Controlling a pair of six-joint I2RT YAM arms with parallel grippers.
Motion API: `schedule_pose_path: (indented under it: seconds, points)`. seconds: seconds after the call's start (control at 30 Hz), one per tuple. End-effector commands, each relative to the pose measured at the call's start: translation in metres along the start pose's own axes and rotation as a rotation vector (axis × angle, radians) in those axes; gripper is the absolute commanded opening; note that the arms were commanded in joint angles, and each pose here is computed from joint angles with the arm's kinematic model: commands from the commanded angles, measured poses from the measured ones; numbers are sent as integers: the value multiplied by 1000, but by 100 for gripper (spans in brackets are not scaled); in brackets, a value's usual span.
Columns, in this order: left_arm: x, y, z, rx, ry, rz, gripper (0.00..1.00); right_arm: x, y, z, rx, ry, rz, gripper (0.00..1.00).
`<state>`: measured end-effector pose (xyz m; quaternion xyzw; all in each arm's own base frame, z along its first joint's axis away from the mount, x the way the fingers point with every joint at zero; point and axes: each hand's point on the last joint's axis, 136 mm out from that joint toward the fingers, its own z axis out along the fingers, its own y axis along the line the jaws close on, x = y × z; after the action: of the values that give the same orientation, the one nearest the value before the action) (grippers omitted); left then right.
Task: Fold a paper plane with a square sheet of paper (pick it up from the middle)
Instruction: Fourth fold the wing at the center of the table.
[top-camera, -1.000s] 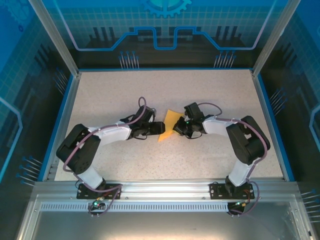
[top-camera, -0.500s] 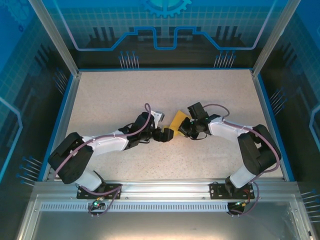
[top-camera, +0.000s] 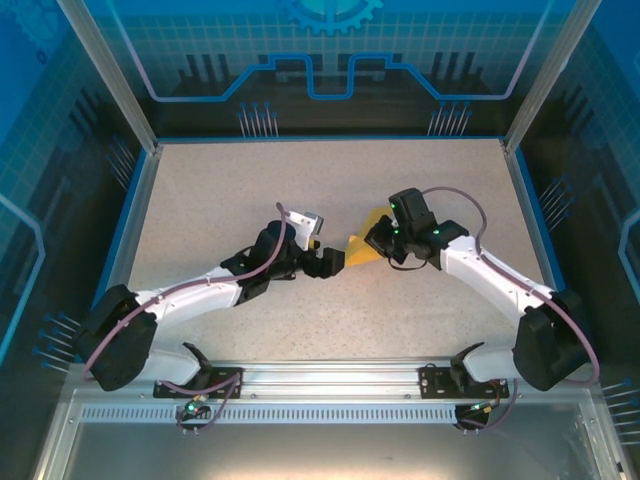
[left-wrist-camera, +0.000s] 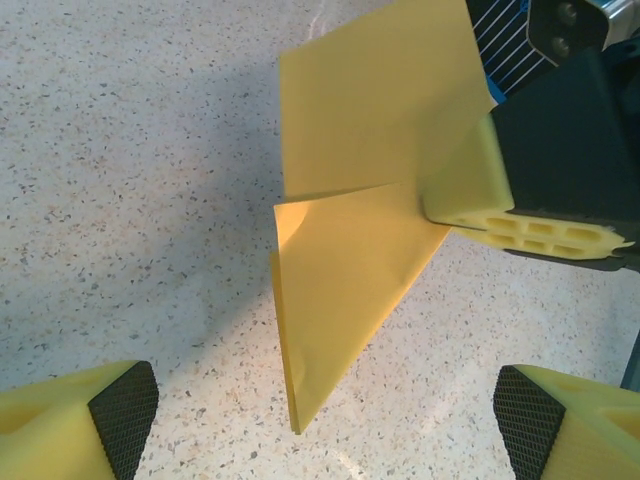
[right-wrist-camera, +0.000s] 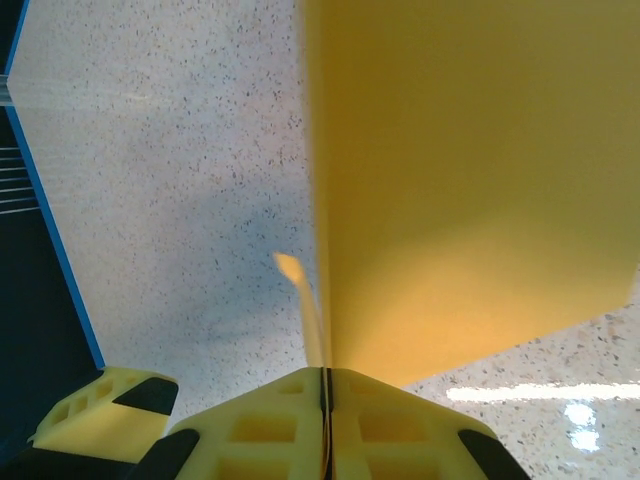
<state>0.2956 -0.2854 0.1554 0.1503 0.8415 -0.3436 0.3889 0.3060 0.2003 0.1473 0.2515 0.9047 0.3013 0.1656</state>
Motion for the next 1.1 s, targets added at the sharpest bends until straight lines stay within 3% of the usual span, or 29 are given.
schedule_pose_path:
  seconds: [0.0,0.37,0.47,0.73,0.87,1.07]
  points:
    - [0,-9,0,42,8,29,91,5,-12,0,66,9,-2,8]
    - [33,5,39,35,101,125,80,16,-18,53,40,110,13,8]
    - [36,1,44,90,66,170,77,18,-25,62,54,120,23,8]
    - [64,-10,59,164,94,368,66,19,-41,69,74,135,74,8]
    - [71,-6,67,157,70,458,55,23,-51,72,89,151,98,8]
    - [82,1,80,106,49,564,51,24,-55,73,86,165,130,8]
